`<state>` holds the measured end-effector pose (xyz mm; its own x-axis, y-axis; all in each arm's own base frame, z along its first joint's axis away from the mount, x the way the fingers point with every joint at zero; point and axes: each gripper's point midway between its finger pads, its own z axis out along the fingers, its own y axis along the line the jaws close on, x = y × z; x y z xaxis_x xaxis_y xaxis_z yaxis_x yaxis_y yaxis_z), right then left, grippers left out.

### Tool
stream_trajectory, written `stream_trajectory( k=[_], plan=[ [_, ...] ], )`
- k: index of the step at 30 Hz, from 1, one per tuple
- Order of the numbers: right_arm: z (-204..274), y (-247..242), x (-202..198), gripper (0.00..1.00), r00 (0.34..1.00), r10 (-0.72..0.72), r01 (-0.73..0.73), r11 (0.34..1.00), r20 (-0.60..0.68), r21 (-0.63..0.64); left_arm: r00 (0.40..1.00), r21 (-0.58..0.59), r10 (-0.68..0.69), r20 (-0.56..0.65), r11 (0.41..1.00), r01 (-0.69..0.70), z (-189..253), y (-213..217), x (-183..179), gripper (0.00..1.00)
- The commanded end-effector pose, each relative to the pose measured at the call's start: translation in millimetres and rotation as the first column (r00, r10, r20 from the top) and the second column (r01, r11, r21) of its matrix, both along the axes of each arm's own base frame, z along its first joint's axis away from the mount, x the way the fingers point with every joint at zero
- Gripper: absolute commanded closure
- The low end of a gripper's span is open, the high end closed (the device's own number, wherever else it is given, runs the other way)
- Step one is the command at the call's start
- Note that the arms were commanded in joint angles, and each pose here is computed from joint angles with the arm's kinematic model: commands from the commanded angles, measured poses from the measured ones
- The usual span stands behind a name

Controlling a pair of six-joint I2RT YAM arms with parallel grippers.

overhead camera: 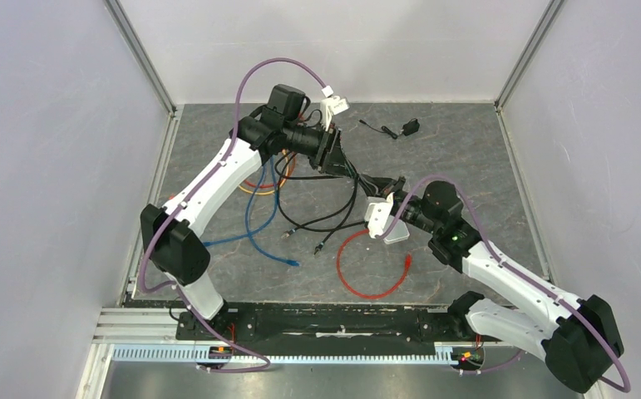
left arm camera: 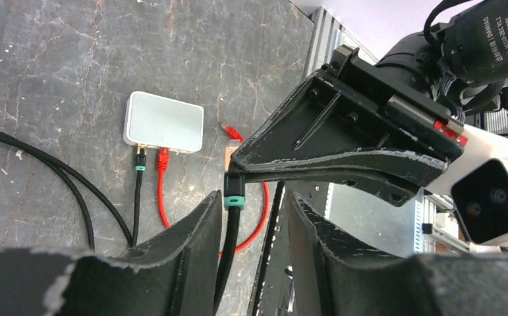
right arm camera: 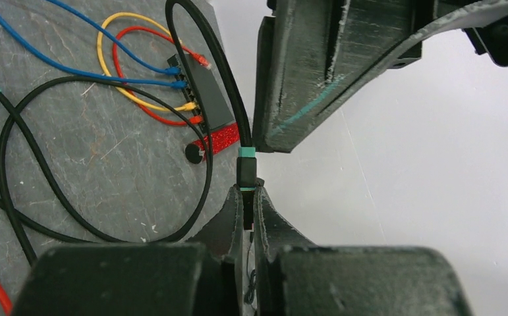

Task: Insert the plug into the switch port
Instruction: Pick up the connector from the center of the board.

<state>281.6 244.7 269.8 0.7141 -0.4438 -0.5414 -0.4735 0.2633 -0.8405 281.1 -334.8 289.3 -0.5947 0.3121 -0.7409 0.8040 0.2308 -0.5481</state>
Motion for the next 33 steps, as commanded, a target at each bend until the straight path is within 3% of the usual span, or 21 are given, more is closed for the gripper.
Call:
stream_trajectory(
  k=[1,8,14,20,22,26,27,28,31,33],
  plan=[
    [21,4,3,1.00,0.997,-0.009,0.010,1.000,0.074,-0.009,0.998,-0.016,-0.023,-0.055,1.000,0.022,5,-4,-7,0.55],
    [19,6,1,1.00,0.997,-0.007,0.008,1.000,0.072,-0.010,0.995,0.056,-0.001,-0.104,0.998,0.007,-15,-3,-3,0.60],
    [13,6,-1,1.00,0.998,-0.004,0.004,1.000,0.060,-0.012,0.995,0.059,-0.009,-0.101,0.998,0.015,-17,-7,-1,0.59],
    [8,7,-2,1.00,0.999,-0.002,0.003,1.000,0.049,-0.020,0.994,0.058,-0.019,-0.108,0.998,0.025,-20,-10,-1,0.65],
    [8,7,-2,1.00,0.999,-0.002,0.003,1.000,0.049,-0.022,0.993,0.054,-0.027,-0.112,0.998,0.033,-20,-11,-2,0.70],
    [7,7,0,1.00,0.999,-0.011,0.011,1.000,0.035,-0.016,0.992,0.045,-0.052,-0.114,0.997,0.058,-22,-12,-6,0.97],
    [8,7,1,1.00,1.000,-0.017,0.017,1.000,0.025,-0.005,0.992,0.044,-0.058,-0.115,0.997,0.064,-23,-11,-7,0.98],
    [9,7,1,0.98,1.000,-0.022,0.021,1.000,0.015,0.006,0.991,0.045,-0.065,-0.116,0.997,0.070,-25,-11,-9,0.98],
    [18,1,8,0.71,0.995,-0.082,0.089,0.989,-0.065,0.115,0.994,0.075,-0.047,-0.102,0.996,0.054,-35,-8,-6,0.98],
    [18,-6,11,0.60,0.978,-0.130,0.158,0.973,-0.164,0.170,0.997,0.111,-0.006,-0.071,0.994,0.014,-48,-4,0,0.98]
  ],
)
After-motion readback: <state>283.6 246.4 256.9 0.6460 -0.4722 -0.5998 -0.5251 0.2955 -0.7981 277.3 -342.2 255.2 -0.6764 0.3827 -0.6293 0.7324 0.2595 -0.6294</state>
